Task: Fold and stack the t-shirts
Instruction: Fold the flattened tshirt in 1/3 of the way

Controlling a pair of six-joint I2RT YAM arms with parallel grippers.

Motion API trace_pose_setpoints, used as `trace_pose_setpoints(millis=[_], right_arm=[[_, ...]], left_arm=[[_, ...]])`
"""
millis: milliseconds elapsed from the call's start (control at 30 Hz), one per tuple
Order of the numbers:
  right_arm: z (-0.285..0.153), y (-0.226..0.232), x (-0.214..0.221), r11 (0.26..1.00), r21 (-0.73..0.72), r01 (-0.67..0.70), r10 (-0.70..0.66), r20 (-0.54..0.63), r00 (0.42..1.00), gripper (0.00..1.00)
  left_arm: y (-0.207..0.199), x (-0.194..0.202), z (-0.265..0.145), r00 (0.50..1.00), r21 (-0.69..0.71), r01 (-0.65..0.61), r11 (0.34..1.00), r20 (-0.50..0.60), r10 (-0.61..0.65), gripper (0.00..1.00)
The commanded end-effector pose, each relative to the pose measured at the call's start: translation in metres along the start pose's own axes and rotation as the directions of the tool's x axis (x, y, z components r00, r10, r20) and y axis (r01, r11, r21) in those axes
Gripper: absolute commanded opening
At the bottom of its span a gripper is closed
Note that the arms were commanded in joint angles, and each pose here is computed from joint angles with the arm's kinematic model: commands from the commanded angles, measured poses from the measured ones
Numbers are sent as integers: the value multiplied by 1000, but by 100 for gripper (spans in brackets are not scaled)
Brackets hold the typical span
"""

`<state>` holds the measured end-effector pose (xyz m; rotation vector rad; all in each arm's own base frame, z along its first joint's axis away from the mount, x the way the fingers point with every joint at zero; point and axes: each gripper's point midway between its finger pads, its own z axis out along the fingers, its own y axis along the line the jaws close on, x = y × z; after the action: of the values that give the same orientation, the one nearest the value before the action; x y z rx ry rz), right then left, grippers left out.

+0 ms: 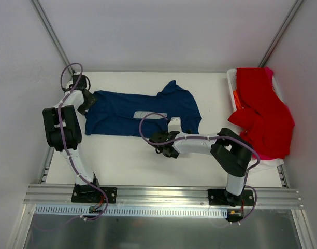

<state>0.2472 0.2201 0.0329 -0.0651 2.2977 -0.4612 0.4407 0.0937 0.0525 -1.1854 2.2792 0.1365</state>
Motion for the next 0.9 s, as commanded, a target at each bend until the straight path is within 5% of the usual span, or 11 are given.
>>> trace_pose_setpoints(millis=[0,433,733,867], right_arm=[[1,5,23,997,-21,75,-76,-99,992,99],[-56,-49,-61,1000,8,21,-21,50,999,99],[-103,-106,-139,998,2,-61,59,198,978,99],[-79,-105,-179,986,-132,-106,127,162,979,99]], left_arm=[[-16,-20,-7,1000,79,28,996,-4,-28,64],[-33,-60,-115,982,301,100,948,125,-144,73],[-22,-70,-100,945,256,273,927,106,-308,74],[-45,-57,-71,953,276,292,916,-6,-302,72]])
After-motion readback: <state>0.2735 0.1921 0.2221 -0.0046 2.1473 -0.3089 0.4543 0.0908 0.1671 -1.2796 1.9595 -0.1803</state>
